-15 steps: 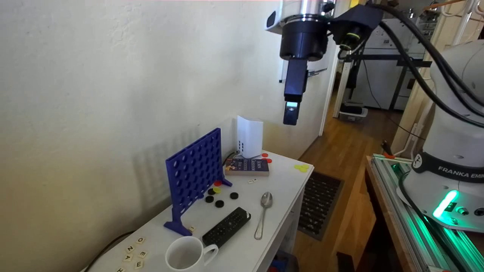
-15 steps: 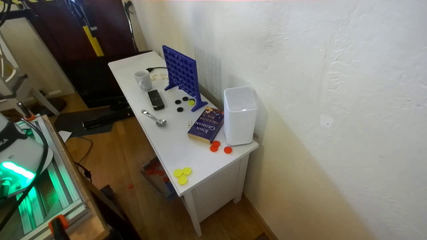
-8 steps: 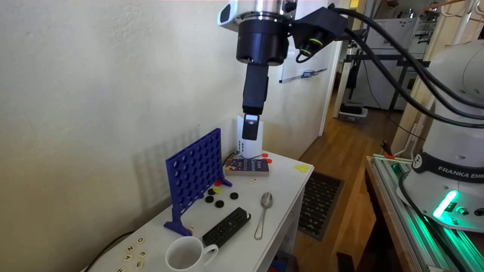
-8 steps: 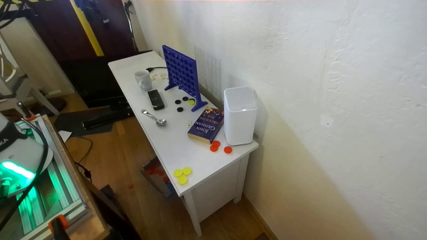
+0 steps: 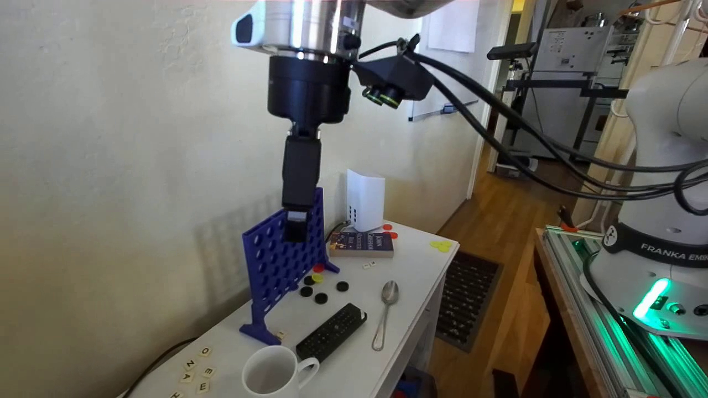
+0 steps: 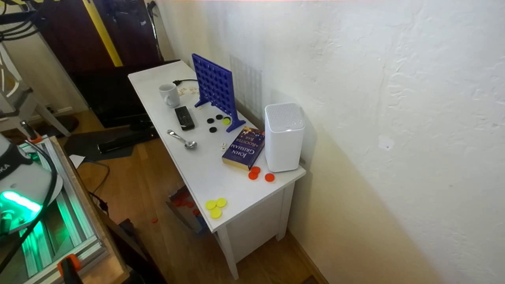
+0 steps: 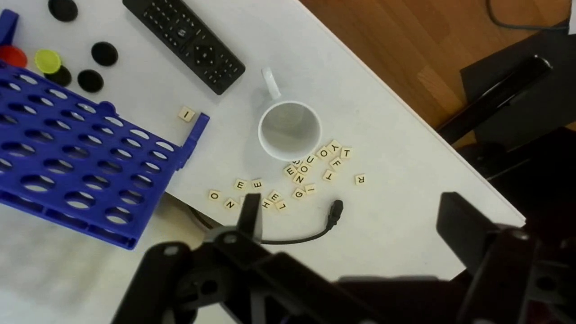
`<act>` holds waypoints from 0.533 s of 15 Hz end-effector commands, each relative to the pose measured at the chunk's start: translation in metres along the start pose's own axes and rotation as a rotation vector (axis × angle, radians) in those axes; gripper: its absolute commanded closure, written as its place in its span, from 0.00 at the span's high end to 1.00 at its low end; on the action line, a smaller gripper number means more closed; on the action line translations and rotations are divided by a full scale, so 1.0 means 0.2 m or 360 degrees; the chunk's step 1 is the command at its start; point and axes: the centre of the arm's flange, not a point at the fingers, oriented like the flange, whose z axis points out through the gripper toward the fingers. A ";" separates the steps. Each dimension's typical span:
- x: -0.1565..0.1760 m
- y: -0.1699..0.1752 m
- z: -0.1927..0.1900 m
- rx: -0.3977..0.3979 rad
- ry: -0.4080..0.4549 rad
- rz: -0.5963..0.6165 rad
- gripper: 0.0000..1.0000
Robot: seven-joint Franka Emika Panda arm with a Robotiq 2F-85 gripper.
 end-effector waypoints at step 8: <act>0.43 -0.25 0.45 -0.0003 -0.0075 -0.0292 1.00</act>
